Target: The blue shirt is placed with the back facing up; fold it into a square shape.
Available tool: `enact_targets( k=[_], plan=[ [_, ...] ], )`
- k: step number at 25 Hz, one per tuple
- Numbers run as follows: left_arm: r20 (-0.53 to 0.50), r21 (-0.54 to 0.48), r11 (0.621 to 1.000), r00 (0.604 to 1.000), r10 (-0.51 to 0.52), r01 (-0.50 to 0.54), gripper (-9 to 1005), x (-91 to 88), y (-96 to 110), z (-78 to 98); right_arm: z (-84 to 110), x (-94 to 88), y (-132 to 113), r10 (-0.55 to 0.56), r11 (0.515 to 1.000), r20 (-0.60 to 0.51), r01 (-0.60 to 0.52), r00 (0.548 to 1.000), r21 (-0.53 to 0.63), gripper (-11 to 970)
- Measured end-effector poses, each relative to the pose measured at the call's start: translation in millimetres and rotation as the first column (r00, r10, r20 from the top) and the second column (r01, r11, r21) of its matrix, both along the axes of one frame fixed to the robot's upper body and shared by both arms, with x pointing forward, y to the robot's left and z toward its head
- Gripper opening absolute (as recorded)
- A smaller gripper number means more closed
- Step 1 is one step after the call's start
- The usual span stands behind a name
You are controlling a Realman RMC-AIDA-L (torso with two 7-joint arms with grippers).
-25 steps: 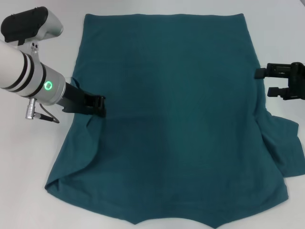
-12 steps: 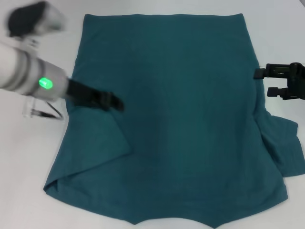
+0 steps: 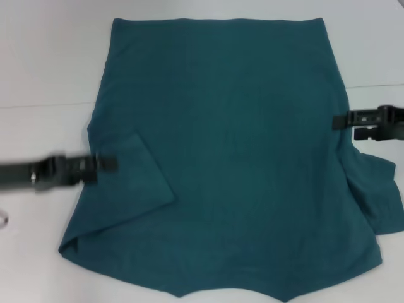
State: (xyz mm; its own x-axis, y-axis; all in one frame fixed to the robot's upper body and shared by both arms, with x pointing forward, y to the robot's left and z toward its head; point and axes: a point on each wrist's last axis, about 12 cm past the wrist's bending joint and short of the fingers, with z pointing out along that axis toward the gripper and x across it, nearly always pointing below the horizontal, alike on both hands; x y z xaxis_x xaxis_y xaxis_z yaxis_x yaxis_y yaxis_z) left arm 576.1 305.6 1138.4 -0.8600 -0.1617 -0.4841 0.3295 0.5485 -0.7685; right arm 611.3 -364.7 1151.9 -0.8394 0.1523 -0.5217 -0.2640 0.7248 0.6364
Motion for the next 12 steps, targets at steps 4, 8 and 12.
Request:
enact_targets(
  k=[4, 8, 12],
  plan=[
    [-0.003, -0.042, 0.995, 0.996, -0.089, 0.088, 911, -37.0, 5, -22.0, -2.3, -2.8, 0, 0.031, 0.999, 0.021, -0.03, 0.999, -0.025, 946],
    [0.047, -0.038, 0.991, 0.991, -0.125, 0.127, 966, -55.9, 1, -37.7, -5.9, -6.1, -2, 0.01, 1.0, 0.052, -0.008, 0.999, -0.03, 946],
    [0.209, 0.007, 0.978, 0.956, -0.205, 0.208, 965, -64.7, -11, -46.4, -7.8, -6.5, -3, -0.006, 0.999, 0.059, 0.008, 0.998, -0.033, 946]
  ],
)
